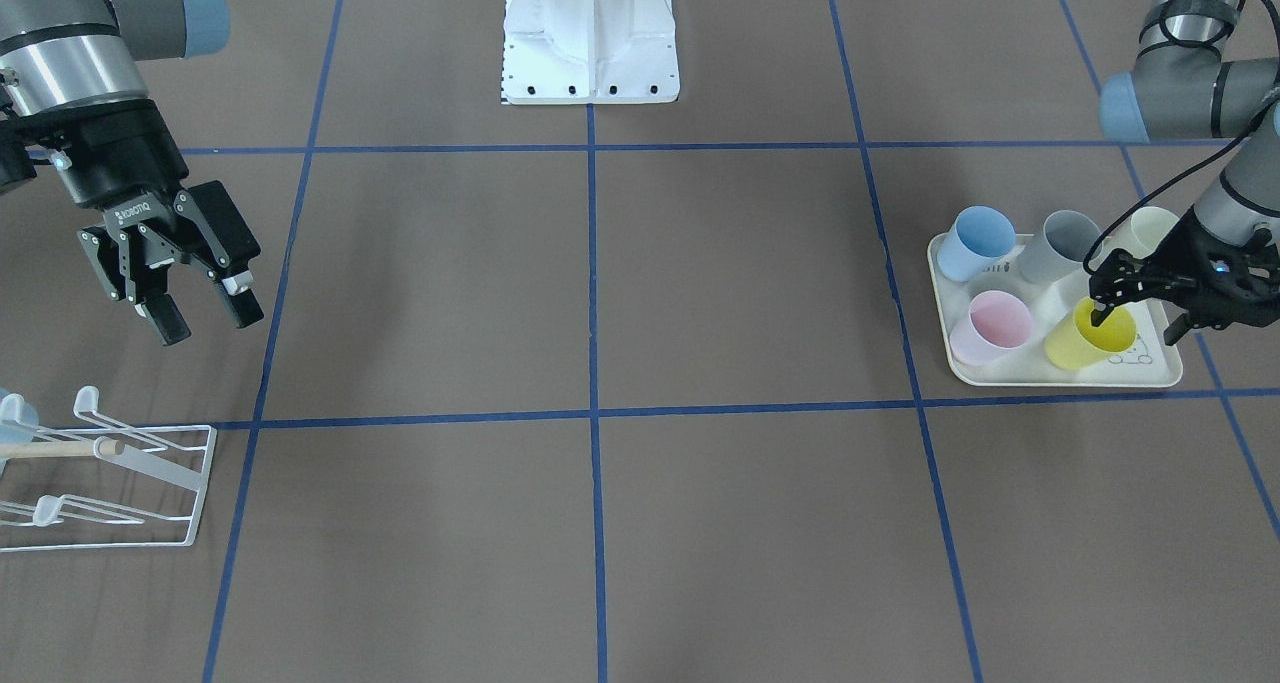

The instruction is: Transfer IKEA cup to right arm and place on rack

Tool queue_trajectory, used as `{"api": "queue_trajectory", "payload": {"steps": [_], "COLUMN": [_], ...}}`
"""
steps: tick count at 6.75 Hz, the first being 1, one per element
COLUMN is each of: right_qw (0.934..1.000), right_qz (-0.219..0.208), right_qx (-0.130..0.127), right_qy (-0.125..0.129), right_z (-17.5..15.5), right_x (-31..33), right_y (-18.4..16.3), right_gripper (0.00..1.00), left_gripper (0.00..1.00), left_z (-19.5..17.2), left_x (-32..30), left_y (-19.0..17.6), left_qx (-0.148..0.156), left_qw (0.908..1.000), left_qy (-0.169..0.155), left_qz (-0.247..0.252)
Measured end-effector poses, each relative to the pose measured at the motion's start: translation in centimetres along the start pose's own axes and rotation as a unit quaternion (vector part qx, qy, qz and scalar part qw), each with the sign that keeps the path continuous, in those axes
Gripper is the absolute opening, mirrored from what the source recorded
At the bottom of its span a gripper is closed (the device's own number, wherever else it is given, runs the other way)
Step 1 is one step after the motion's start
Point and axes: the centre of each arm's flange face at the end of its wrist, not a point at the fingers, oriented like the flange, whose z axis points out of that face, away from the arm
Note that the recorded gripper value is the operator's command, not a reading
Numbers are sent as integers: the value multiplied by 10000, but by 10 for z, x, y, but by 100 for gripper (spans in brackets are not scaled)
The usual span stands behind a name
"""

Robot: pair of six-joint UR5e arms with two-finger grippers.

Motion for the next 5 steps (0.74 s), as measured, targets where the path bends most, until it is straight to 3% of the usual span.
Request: {"api": "queue_trajectory", "payload": {"steps": [2, 5], "right_qw": [10000, 10000], "right_qz": [-2, 1], "right_qx": [1, 3], "right_qy": [-6, -20], "right_z": [0, -2], "right_x": [0, -1], "right_y": [0, 0], "right_gripper": [100, 100], "left_gripper": [59, 25], "left_z": [9, 17], "left_x": [6, 7], "left_y": [4, 6], "left_qx": [-78, -136], "left_qw": [10000, 9999], "left_qy": [-13, -30], "left_qz": [51, 66]}}
